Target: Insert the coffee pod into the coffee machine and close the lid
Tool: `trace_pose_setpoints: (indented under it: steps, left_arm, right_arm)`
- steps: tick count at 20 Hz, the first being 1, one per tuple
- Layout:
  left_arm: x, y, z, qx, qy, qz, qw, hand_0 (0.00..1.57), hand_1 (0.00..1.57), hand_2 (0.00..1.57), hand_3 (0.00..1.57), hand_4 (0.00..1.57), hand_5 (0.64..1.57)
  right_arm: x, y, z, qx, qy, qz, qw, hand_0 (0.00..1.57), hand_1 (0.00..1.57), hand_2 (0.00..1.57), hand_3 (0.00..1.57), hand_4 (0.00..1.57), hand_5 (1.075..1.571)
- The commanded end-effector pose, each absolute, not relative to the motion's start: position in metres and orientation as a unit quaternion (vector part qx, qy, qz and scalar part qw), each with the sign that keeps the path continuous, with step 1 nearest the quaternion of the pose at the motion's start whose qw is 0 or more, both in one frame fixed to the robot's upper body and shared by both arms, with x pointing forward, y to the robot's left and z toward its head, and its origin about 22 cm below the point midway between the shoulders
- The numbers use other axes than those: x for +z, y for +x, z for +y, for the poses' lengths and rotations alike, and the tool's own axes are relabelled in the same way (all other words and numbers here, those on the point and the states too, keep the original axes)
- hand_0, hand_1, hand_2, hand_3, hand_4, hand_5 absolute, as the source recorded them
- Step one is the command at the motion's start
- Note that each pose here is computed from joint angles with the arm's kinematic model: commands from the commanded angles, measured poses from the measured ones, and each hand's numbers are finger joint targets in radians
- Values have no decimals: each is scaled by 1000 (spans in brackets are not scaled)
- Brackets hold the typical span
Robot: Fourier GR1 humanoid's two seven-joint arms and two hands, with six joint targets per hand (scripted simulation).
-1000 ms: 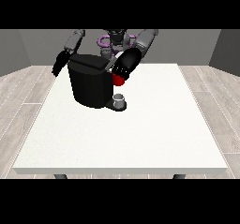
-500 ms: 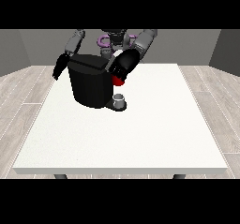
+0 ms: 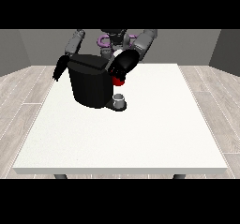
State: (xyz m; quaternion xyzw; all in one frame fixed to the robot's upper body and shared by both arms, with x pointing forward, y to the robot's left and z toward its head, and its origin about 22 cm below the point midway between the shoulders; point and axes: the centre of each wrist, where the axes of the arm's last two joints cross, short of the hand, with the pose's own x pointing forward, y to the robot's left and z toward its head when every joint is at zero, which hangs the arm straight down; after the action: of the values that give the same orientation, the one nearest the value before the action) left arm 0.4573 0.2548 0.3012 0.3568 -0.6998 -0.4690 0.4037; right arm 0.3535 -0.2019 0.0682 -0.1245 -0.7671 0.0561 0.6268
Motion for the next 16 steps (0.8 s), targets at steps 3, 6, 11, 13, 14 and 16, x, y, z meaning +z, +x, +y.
trace_pose_setpoints:
  steps: [3,6,11,13,14,16]
  left_arm:
    - [317,454,272,-469,394,-698,372,815,815,912,662,0,1571]
    - [303,455,277,-468,409,-685,381,0,0,686,554,0,1571]
    - [293,457,282,-475,392,-670,414,0,0,565,474,0,1571]
    - [290,455,292,-466,401,-678,403,0,0,526,441,0,1571]
    - [300,456,277,-472,403,-680,391,0,0,525,452,0,1571]
    - [284,456,296,-470,396,-672,413,0,0,432,326,0,1571]
  right_arm:
    - [80,356,-189,62,-131,-780,609,0,0,0,0,173,1571]
    - [75,351,-191,65,-132,-767,624,0,0,0,0,147,1571]
    - [57,341,-185,62,-127,-757,637,0,0,0,0,83,1571]
    - [74,345,-200,65,-110,-762,635,0,0,0,0,90,1571]
    - [72,349,-198,75,-117,-769,624,0,0,0,0,153,1571]
    - [69,343,-193,63,-116,-752,646,0,0,0,0,144,1571]
